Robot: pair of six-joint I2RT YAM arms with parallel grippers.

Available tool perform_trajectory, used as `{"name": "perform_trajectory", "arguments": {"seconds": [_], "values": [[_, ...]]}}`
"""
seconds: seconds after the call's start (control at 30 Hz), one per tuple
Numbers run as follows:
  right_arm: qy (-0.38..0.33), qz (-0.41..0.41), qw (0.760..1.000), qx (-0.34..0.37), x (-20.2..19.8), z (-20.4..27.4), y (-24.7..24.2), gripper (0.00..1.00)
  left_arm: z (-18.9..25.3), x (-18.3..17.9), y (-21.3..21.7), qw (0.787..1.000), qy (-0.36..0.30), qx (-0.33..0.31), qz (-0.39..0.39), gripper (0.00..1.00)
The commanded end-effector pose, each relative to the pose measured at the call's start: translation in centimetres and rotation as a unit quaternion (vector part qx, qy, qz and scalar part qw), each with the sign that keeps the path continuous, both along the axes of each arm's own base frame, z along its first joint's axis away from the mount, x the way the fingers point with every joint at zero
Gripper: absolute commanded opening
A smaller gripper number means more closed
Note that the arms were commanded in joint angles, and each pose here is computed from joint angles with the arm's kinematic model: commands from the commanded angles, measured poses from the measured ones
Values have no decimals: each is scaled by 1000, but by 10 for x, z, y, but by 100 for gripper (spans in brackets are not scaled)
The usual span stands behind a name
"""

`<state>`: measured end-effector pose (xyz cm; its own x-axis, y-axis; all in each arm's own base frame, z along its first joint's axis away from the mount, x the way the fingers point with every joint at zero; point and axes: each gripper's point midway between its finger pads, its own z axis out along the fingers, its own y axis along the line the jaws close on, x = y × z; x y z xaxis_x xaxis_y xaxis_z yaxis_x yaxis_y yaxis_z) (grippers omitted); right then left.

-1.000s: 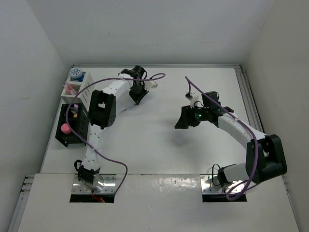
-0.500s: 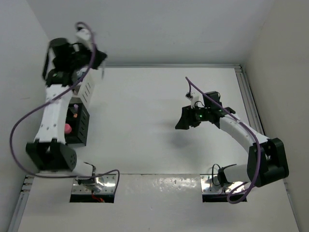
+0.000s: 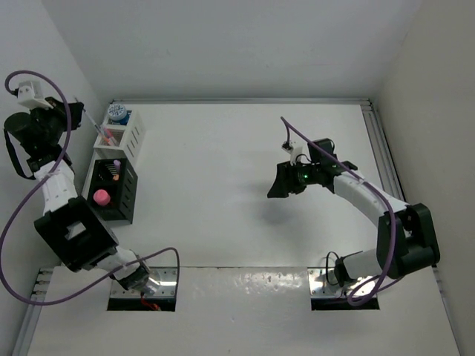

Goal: Sort the stationery into containers
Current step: Place the pen in the storage box.

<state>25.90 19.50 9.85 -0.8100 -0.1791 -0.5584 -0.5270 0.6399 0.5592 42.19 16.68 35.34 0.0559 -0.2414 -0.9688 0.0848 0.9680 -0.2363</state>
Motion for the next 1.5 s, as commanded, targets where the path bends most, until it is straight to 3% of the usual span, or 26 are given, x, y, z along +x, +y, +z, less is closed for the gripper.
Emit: {"name": "perform_trajectory", "arguments": {"seconds": [0.0, 0.37, 1.0, 1.07, 1.1, 1.17, 1.2, 1.23, 1.3, 1.37, 1.4, 1.43, 1.47], "values": [[-29, 14, 999, 10, 10, 15, 6, 62, 42, -3, -3, 996, -86, 24, -27, 0], [-2, 23, 1000, -2, 0, -9, 4, 62, -13, 41, 17, 998, -39, 50, -11, 0], [22, 24, 999, -16, -2, -21, 0, 61, -90, 67, 14, 998, 6, 66, -2, 2], [21, 25, 999, -18, -2, -19, -1, 62, -94, 66, 11, 998, 12, 64, -11, 13], [21, 25, 999, -18, -2, -18, -1, 61, -95, 65, 9, 998, 16, 62, -17, 31], [26, 27, 999, -20, -4, -15, -2, 62, -84, 62, 4, 997, 18, 73, -27, 42], [27, 28, 999, -22, -5, -14, -2, 63, -72, 62, 8, 996, 14, 83, -20, 67], [25, 28, 999, -25, -5, -13, -3, 64, -62, 62, 8, 996, 14, 90, -17, 80], [10, 30, 999, -28, -1, -3, -6, 65, -37, 59, 10, 994, 29, 107, -11, 89], [-18, 12, 999, -26, 16, 19, -11, 66, -25, 51, 5, 990, 65, 122, -12, 91], [-30, -20, 999, -19, 30, 32, -24, 67, 4, 51, -2, 989, 52, 141, -10, 91], [-42, -44, 998, -5, 44, 52, -30, 67, 0, 42, -14, 989, 86, 122, -24, 92], [-48, -58, 997, 8, 51, 65, -36, 67, 16, 33, -26, 983, 81, 160, -39, 92]]}}
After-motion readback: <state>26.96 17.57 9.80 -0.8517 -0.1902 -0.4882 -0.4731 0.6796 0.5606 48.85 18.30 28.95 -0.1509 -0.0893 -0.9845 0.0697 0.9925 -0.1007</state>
